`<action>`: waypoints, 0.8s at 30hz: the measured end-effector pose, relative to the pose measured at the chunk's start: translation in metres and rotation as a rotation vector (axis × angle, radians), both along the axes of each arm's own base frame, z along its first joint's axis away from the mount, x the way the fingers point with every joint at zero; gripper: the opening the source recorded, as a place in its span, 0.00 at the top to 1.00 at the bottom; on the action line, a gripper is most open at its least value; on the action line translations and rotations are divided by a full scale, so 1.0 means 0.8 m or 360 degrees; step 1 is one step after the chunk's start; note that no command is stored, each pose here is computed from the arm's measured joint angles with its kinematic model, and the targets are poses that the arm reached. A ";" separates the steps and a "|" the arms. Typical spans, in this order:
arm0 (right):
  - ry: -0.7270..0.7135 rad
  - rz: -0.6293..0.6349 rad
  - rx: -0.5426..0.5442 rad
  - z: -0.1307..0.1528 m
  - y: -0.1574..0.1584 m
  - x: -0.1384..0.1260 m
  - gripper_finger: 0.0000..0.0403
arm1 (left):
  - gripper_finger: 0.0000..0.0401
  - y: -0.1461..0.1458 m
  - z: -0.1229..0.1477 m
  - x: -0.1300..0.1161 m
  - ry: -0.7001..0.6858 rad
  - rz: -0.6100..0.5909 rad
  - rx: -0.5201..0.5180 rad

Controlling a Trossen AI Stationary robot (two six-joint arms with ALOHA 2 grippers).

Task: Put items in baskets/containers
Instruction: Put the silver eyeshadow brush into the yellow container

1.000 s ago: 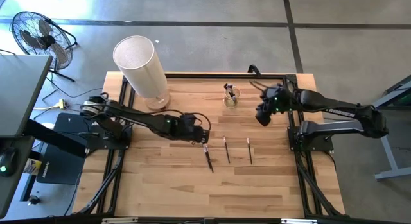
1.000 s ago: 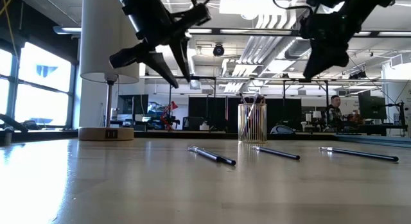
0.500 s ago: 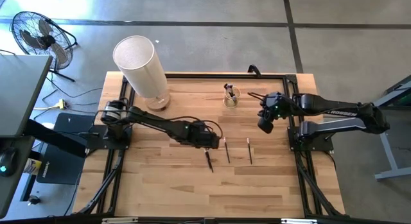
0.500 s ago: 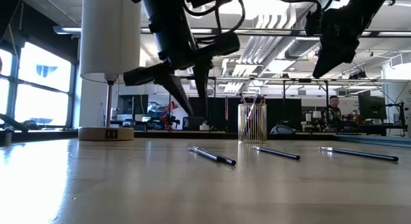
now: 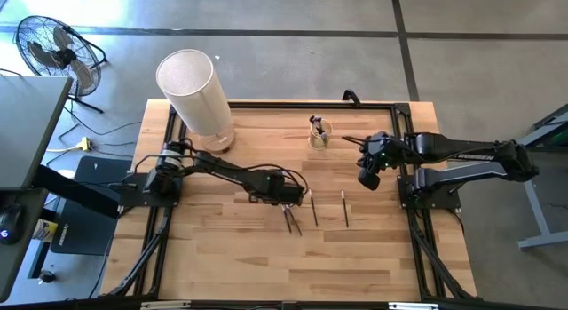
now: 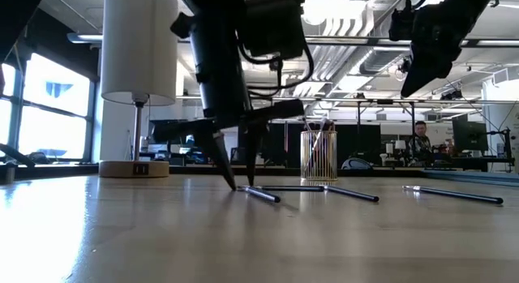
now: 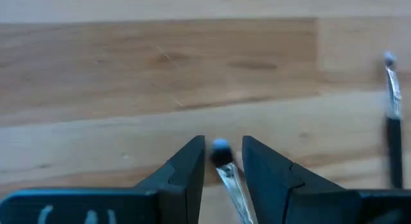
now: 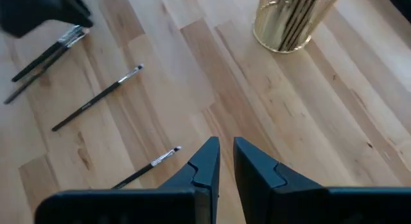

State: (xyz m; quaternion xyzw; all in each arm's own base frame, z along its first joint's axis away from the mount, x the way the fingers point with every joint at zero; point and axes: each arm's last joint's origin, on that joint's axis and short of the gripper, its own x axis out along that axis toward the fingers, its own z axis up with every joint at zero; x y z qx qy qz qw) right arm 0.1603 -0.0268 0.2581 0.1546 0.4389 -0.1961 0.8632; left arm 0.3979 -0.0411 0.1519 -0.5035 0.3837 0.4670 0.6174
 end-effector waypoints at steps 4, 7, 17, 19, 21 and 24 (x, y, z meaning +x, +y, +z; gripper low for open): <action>-0.0005 0.0013 0.0018 0.000 0.005 0.001 0.90 | 0.75 0.004 -0.001 0.000 0.0006 0.0017 0.0007; -0.0004 0.0029 0.0016 0.000 0.007 0.001 0.90 | 0.79 0.008 -0.001 0.000 0.0018 0.0021 -0.0018; -0.0003 0.0042 0.0009 0.000 0.007 0.001 0.91 | 0.99 0.002 -0.002 -0.002 0.0045 -0.0011 -0.0137; 0.0003 0.0064 -0.0006 0.000 0.007 0.001 0.91 | 0.99 -0.003 -0.003 -0.003 0.0045 -0.0025 -0.0130; 0.0004 0.0068 -0.0009 0.000 0.007 0.001 0.91 | 0.99 -0.008 0.002 -0.002 0.0042 -0.0039 -0.0115; 0.0006 0.0075 -0.0014 0.000 0.007 0.001 0.91 | 1.00 -0.025 0.021 0.001 0.0018 -0.0070 -0.0082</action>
